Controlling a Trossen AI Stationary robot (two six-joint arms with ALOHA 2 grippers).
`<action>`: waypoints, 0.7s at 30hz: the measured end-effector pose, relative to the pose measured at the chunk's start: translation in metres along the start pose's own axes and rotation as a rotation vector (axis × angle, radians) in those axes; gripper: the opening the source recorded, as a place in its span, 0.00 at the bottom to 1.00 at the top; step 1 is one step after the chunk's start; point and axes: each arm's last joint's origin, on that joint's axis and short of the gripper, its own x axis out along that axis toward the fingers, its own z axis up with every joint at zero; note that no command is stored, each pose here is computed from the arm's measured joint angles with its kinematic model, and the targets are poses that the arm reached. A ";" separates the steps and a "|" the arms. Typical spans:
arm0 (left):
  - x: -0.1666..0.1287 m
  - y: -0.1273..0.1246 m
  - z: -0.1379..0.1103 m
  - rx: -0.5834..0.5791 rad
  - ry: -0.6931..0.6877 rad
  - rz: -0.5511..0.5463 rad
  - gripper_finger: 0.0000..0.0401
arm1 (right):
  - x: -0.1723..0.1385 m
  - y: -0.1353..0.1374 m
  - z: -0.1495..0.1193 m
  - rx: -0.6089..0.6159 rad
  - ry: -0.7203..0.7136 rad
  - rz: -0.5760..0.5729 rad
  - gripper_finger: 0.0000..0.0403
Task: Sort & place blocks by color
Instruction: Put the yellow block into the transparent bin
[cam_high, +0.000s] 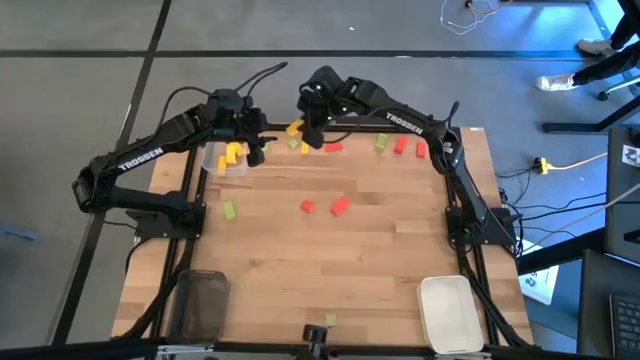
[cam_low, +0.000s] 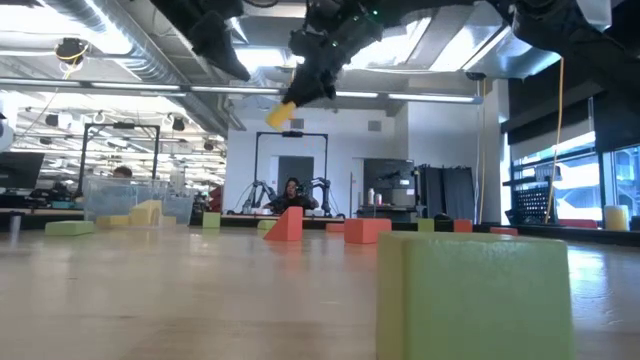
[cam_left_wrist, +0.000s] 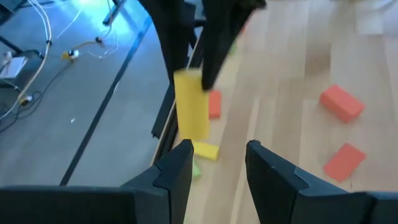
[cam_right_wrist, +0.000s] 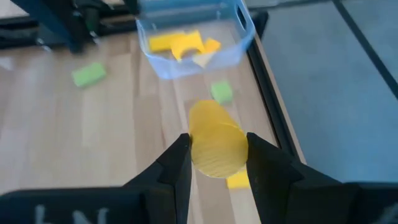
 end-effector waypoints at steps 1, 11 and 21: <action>0.001 -0.001 0.002 -0.004 -0.011 -0.003 0.34 | 0.000 0.003 0.002 -0.008 -0.015 0.002 0.30; 0.025 -0.005 0.000 0.010 0.028 -0.016 0.34 | 0.003 0.021 0.013 -0.078 -0.097 0.011 0.30; 0.025 -0.012 0.005 0.147 0.083 0.162 0.34 | 0.003 0.022 0.014 -0.081 -0.101 0.019 0.30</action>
